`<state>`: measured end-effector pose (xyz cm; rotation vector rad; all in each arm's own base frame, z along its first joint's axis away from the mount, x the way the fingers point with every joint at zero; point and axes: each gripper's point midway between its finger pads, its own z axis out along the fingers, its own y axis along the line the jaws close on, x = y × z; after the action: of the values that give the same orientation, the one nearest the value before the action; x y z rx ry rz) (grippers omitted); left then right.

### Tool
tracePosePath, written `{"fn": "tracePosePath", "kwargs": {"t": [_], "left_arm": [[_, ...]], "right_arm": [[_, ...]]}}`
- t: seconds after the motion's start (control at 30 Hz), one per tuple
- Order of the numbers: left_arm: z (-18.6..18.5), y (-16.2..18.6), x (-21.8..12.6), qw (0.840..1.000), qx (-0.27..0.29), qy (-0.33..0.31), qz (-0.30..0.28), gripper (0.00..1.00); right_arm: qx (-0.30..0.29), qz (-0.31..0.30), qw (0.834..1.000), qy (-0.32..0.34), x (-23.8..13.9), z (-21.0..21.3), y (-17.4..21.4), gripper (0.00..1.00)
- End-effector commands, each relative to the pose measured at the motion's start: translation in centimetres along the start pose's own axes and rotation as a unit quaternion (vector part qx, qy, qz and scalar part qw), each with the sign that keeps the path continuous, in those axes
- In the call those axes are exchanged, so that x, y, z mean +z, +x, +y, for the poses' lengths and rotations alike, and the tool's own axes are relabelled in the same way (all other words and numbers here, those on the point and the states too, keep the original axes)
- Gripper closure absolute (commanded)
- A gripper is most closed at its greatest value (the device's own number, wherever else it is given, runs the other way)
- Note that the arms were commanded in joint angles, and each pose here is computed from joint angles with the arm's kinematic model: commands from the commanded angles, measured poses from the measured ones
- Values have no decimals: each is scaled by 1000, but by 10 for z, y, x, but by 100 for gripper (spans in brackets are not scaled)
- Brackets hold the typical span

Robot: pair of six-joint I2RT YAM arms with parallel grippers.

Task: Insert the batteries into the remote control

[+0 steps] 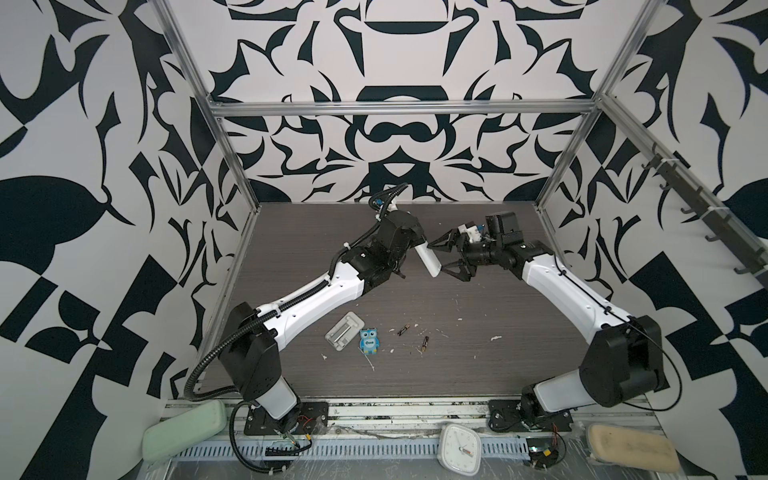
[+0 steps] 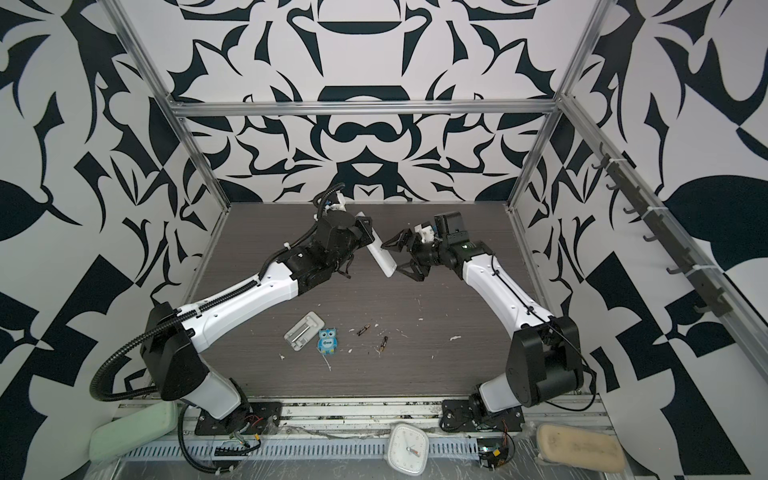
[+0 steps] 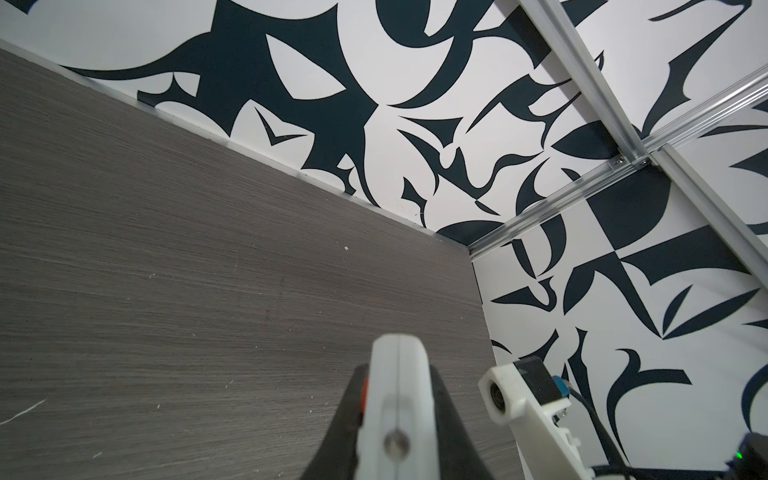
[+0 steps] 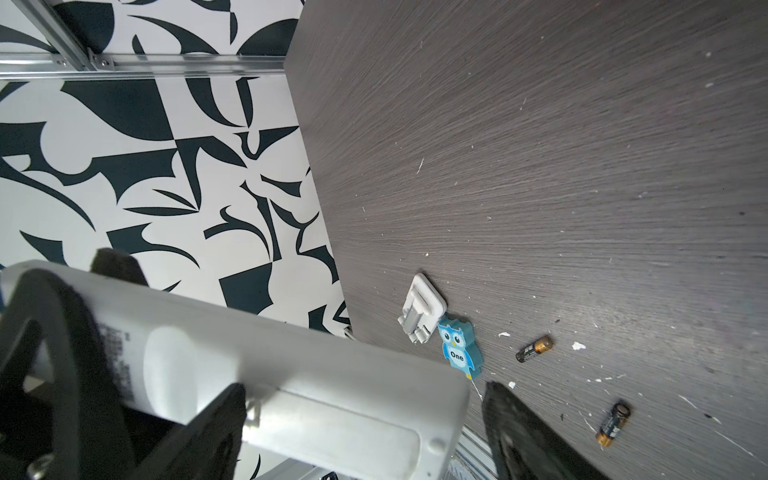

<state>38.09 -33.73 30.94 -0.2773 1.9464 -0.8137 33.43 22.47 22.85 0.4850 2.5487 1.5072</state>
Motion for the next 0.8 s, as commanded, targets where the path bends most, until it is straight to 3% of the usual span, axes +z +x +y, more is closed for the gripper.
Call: {"fn": "tracePosePath", "kwargs": {"t": [0.0,0.37,0.77], "left_arm": [[-23,-13,-3,999,-30,42,-16,97],[-24,-10,-2,998,-32,47,-12,97],[-24,-8,-1,998,-27,50,-11,97]], "right_arm": [[-19,2,1000,22,2,-2,3,9],[-47,1,997,60,6,-9,4,11],[-118,-2,981,154,5,-31,5,24]]}}
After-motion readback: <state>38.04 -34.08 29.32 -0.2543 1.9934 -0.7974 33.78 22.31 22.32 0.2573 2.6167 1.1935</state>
